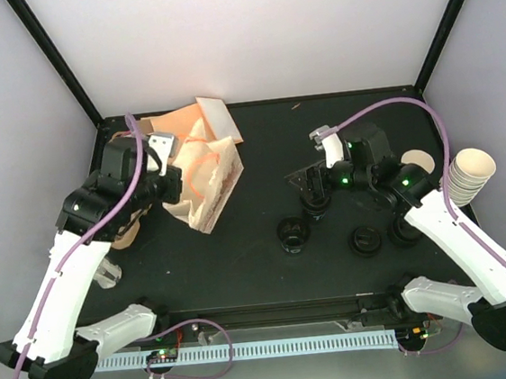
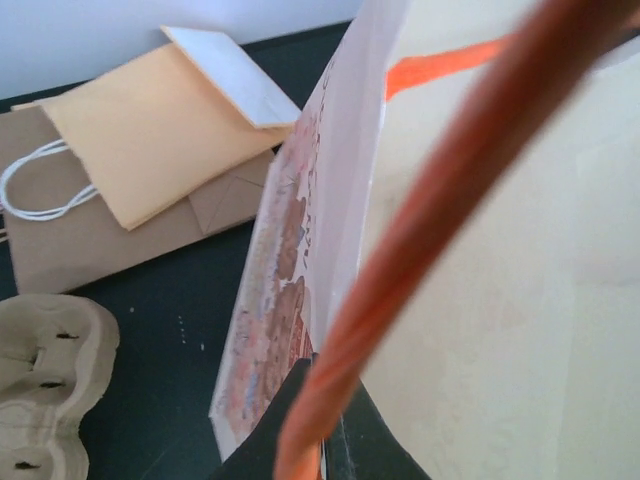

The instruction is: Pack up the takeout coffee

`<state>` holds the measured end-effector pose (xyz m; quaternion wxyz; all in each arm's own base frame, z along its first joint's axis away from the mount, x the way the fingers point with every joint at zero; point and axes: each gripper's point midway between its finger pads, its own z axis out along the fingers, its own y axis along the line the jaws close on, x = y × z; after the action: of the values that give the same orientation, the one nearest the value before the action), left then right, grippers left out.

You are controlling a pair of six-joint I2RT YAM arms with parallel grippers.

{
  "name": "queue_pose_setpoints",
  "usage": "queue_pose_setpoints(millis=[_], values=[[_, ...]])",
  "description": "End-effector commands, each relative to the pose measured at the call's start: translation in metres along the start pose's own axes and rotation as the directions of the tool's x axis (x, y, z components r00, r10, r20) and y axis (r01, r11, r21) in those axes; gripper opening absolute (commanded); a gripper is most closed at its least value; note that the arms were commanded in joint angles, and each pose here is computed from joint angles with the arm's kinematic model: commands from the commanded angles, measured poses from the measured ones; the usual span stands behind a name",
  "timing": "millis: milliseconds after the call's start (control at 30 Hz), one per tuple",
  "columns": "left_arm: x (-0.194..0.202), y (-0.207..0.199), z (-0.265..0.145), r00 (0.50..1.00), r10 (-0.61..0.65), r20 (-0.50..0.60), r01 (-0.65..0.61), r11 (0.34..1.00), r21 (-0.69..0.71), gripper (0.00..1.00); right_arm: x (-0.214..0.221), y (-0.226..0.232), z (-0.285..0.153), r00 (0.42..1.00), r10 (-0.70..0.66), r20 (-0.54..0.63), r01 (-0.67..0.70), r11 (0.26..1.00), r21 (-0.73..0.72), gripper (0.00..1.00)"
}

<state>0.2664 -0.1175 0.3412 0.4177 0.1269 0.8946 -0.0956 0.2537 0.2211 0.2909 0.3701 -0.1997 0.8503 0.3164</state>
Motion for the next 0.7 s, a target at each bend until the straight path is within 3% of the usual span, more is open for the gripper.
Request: queue_pose_setpoints(millis=[0, 167, 267, 433, 667], values=[[0.020, -0.024, 0.007, 0.992, 0.126, -0.006, -0.124, 0.984, 0.131, 0.01, -0.015, 0.037, -0.008, 0.996, -0.078, 0.046, 0.085, 0.984, -0.159, 0.95], [0.040, -0.039, 0.005, 0.970, 0.242, 0.017, -0.241, 0.953, 0.184, 0.02, -0.016, 0.040, -0.013, 0.991, -0.104, 0.083, 0.116, 0.982, -0.151, 0.95], [0.045, -0.047, 0.000, 0.955, 0.294, 0.038, -0.296, 0.935, 0.196, 0.02, -0.029, 0.042, -0.029, 0.970, -0.131, 0.205, 0.160, 0.978, -0.134, 0.97], [0.051, -0.053, -0.005, 0.913, 0.402, 0.066, -0.408, 0.899, 0.161, 0.02, -0.029, 0.060, -0.055, 0.898, -0.173, 0.404, 0.272, 0.940, -0.203, 0.88], [0.059, -0.051, -0.006, 0.861, 0.503, 0.079, -0.509, 0.853, 0.114, 0.01, -0.012, 0.091, -0.049, 0.878, -0.325, 0.351, 0.436, 0.847, -0.304, 0.76]])
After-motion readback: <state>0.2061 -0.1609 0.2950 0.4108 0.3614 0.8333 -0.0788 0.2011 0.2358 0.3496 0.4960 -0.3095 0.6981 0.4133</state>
